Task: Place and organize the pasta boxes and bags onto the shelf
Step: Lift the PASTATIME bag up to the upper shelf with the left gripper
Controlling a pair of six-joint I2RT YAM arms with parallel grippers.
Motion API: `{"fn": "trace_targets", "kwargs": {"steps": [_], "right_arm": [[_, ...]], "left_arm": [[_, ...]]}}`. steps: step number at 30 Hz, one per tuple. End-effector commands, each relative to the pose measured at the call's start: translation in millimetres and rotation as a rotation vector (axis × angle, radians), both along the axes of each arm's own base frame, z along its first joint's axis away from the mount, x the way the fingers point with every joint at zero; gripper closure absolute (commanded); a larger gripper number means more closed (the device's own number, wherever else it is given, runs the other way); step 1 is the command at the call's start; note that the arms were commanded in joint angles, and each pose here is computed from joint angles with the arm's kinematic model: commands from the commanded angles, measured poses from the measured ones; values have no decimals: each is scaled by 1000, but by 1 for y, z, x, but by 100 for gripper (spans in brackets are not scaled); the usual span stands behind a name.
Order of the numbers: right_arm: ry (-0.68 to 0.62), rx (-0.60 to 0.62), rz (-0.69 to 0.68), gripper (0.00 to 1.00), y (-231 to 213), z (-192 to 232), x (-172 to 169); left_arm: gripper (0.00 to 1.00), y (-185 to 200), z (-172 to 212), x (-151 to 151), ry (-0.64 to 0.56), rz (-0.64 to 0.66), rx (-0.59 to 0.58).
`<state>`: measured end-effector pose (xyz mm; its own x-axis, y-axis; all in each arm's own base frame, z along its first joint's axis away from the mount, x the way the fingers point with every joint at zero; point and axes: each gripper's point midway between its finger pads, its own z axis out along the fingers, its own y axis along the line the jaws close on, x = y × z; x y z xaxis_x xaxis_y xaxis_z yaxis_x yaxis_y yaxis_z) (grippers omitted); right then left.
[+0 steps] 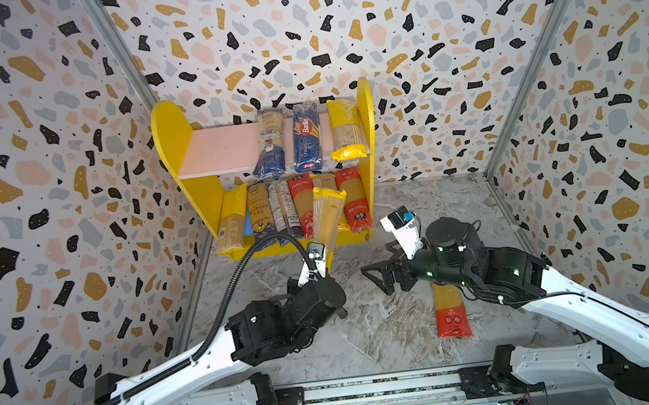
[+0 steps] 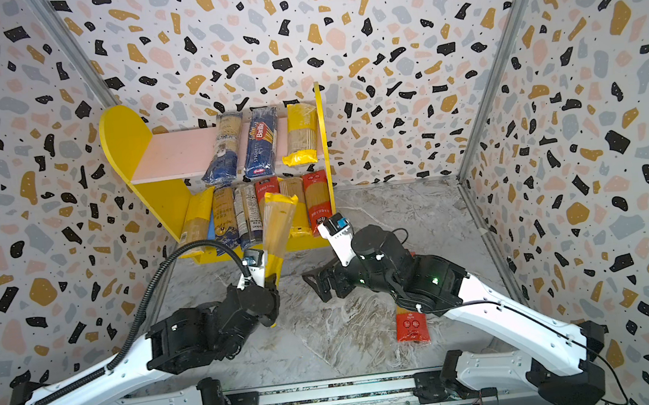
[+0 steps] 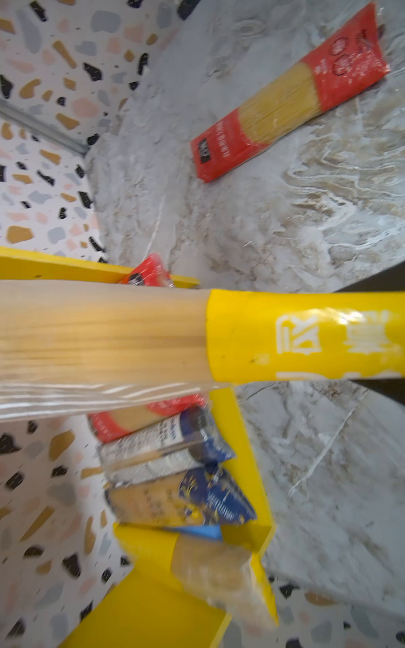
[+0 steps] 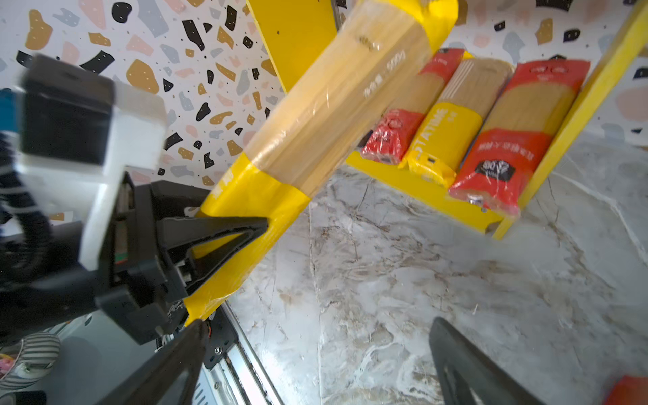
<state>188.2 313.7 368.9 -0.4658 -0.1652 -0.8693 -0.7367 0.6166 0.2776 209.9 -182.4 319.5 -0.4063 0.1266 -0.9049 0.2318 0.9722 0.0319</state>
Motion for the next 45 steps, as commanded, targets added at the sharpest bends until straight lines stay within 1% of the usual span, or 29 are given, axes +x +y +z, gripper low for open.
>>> {"fn": "trace_targets", "kwargs": {"steps": [1,7,13,17,19,22,26,32,36,38,40,42,45], "right_arm": [[-90,14,0,1,13,33,6],[-166,23,33,1,37,73,7],[-221,30,45,1,47,98,11],[-252,28,47,1,54,107,16],[-266,24,45,1,58,112,19],[-280,22,35,1,63,118,24],[-301,28,29,1,71,125,30],[-318,36,32,1,81,133,42],[-314,50,31,1,82,137,56],[-309,61,29,1,82,139,65],[-309,80,37,1,84,144,71],[-310,88,46,1,87,146,76],[-312,77,42,1,88,146,83]], "left_arm": [[100,30,60,8,-158,124,-13],[100,56,120,7,-272,200,-60],[100,81,172,4,-358,267,-90],[100,89,195,3,-400,297,-85],[100,92,203,4,-417,332,-69],[100,92,214,11,-430,350,-35],[100,96,229,37,-434,353,-17],[100,113,250,89,-432,369,27],[100,128,265,127,-434,364,22],[100,136,265,148,-419,356,15],[100,149,260,170,-400,379,6],[100,157,255,185,-392,369,-20],[100,164,251,199,-390,363,-27]]}}
